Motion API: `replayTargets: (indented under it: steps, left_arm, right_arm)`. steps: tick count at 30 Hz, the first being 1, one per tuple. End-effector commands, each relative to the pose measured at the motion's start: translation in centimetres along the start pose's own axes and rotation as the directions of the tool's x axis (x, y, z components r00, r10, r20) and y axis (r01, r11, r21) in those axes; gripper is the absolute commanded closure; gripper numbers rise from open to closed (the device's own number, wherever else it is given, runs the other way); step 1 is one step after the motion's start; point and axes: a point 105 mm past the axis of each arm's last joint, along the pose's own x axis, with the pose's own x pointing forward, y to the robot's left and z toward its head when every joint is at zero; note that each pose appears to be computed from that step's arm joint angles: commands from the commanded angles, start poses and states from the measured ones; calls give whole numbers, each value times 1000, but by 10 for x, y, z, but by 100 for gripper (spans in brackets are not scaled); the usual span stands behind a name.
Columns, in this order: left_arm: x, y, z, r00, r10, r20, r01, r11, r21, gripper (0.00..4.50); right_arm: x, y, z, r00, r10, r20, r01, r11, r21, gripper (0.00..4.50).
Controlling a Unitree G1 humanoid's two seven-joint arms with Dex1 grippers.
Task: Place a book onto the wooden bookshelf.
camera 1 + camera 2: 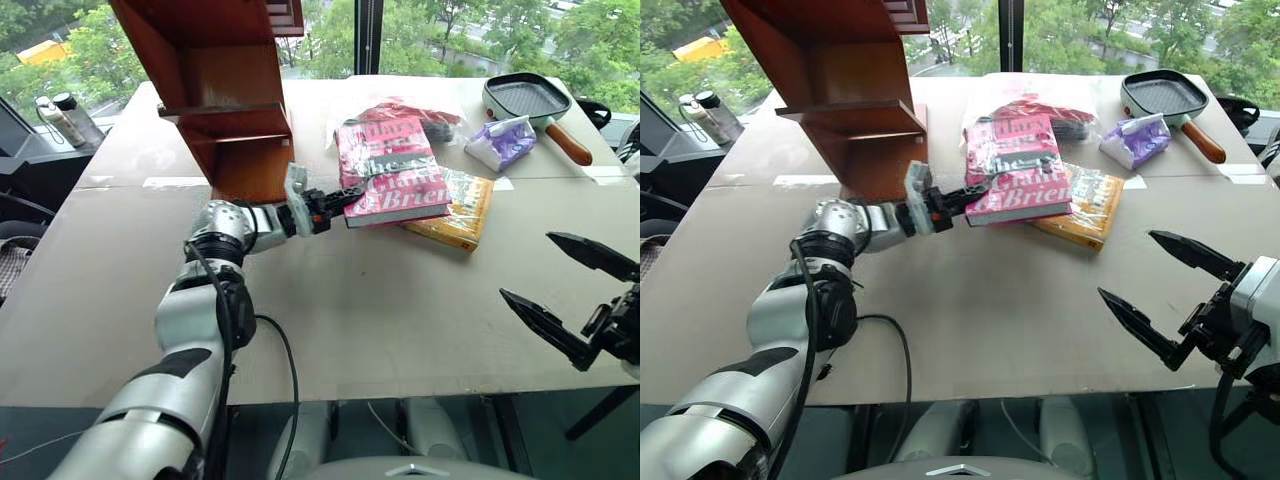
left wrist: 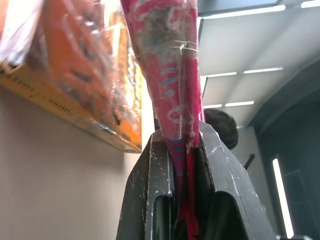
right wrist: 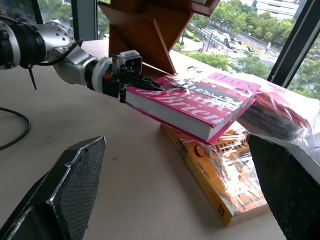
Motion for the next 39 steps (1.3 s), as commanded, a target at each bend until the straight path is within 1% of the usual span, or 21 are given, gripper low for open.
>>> replayTargets:
  steps: [1, 2, 3, 4, 5, 6, 7, 8, 10, 13, 16, 18, 19, 22, 26, 28, 30, 33, 36, 38, 39]
  left_arm:
    - [6, -82, -5, 991, -79, -104, 121, 852, 509, 447]
    - [10, -95, -10, 991, -45, -130, 122, 724, 679, 447]
    - [11, -102, -16, 989, -24, -149, 131, 625, 769, 447]
    - [12, -106, -17, 988, 36, -148, 117, 443, 889, 447]
    - [12, -111, -15, 986, 85, -143, 122, 216, 969, 447]
    - [13, -115, -9, 986, 130, -104, 107, -16, 994, 447]
    - [12, -121, 5, 986, 167, -15, 63, -283, 957, 447]
    - [11, -133, 19, 985, 164, 53, 36, -494, 869, 447]
    - [4, -152, 41, 980, 136, 145, -4, -717, 697, 447]
    - [-14, -180, 72, 958, 108, 267, -42, -866, 499, 447]
    - [-45, -188, 105, 898, 196, 393, 35, -924, 381, 447]
    - [-59, -184, 118, 864, 256, 434, 80, -920, 384, 447]
    - [-67, -176, 123, 839, 318, 440, 122, -900, 419, 447]
    - [-100, -145, 141, 695, 519, 498, 218, -812, 542, 447]
    - [-130, -124, 147, 542, 682, 490, 274, -696, 664, 447]
    - [-141, -124, 149, 483, 723, 494, 292, -665, 687, 447]
    - [-147, -124, 151, 454, 739, 498, 312, -656, 688, 447]
    - [-175, -111, 160, 344, 772, 535, 354, -634, 687, 447]
    - [-188, -95, 163, 330, 778, 535, 333, -626, 705, 447]
    - [-191, -91, 163, 356, 777, 518, 281, -618, 734, 447]
    - [-191, -97, 163, 388, 762, 518, 256, -630, 733, 353]
  right_arm:
    - [8, -8, 7, 998, 37, 59, -37, 999, -15, 0]
    - [11, -11, 9, 996, 49, 74, -48, 999, -16, 0]
    - [13, -13, 10, 995, 57, 83, -56, 998, -18, 0]
    - [15, -18, 13, 993, 61, 100, -59, 998, -22, 0]
    - [17, -23, 15, 991, 67, 115, -64, 998, -29, 0]
    - [19, -27, 17, 989, 75, 128, -71, 997, -38, 0]
    - [23, -31, 21, 986, 81, 148, -74, 996, -48, 0]
    - [26, -37, 26, 982, 83, 170, -74, 996, -55, 0]
    - [32, -43, 34, 975, 89, 203, -76, 995, -69, 0]
    - [38, -52, 47, 962, 98, 255, -77, 993, -91, 0]
    - [45, -58, 62, 942, 114, 315, -81, 990, -115, 0]
    - [49, -59, 69, 933, 125, 338, -88, 988, -124, 0]
    - [49, -60, 73, 926, 136, 352, -94, 986, -134, 0]
    - [47, -63, 83, 910, 156, 385, -101, 982, -159, 0]
    - [42, -59, 86, 911, 160, 381, -103, 981, -166, 0]
    - [42, -59, 85, 914, 150, 377, -94, 982, -164, 0]
    - [43, -60, 85, 913, 145, 382, -91, 984, -156, 0]
    - [49, -57, 82, 913, 145, 382, -98, 985, -139, 0]
    - [50, -56, 80, 913, 140, 384, -97, 987, -128, 0]
    - [50, -56, 77, 919, 141, 369, -99, 986, -132, 0]
    - [47, -56, 77, 921, 141, 364, -98, 986, -133, 0]
